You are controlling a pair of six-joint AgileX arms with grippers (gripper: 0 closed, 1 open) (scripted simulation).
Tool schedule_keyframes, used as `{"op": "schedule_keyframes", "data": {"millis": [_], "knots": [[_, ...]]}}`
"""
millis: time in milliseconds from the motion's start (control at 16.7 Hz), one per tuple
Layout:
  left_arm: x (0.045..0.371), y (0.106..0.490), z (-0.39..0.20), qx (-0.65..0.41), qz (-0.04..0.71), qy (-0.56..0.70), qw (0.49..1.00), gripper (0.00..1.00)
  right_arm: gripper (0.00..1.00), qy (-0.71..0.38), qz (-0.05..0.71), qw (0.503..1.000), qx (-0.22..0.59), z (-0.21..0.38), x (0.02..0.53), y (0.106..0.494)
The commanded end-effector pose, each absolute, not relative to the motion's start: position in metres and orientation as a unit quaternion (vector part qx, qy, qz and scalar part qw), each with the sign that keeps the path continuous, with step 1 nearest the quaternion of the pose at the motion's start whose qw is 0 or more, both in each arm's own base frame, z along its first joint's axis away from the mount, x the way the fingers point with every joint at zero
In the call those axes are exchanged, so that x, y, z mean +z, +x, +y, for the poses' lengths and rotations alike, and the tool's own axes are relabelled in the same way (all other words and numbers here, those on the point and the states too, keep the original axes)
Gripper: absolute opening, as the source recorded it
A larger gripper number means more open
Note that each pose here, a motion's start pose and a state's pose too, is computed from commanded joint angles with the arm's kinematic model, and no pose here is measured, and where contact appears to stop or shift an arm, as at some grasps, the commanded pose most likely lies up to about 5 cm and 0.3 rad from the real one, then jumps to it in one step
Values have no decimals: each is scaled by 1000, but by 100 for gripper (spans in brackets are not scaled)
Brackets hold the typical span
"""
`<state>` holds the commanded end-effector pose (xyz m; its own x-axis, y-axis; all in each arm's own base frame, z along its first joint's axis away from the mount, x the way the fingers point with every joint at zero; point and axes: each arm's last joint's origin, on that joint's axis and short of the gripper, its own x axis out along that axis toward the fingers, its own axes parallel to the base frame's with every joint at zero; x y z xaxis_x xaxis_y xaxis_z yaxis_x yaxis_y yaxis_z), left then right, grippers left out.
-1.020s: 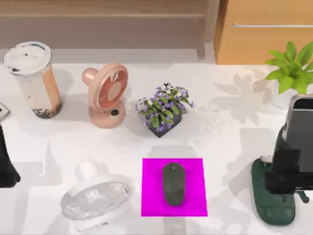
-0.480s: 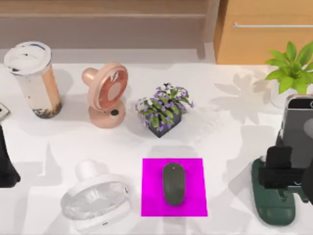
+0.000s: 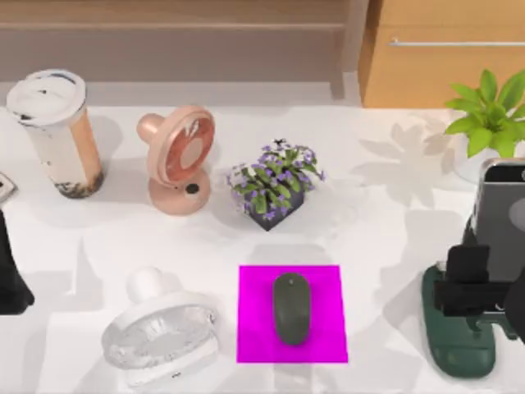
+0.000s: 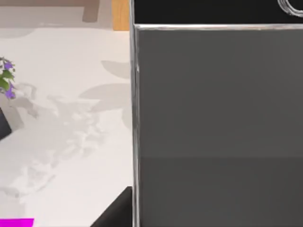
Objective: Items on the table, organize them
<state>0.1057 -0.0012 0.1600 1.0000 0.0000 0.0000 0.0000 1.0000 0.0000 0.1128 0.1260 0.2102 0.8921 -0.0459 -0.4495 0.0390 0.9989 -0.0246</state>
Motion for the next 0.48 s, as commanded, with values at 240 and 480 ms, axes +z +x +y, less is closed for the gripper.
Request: {"op": "schedule_keyframes", "data": {"millis": [240,480], "knots": [[160,106,-1,0,0,0,1000,100,98,-7,231,973,-22,126,210,113],[160,106,-1,0,0,0,1000,100,100,-7,231,973,-22,126,210,113]]}}
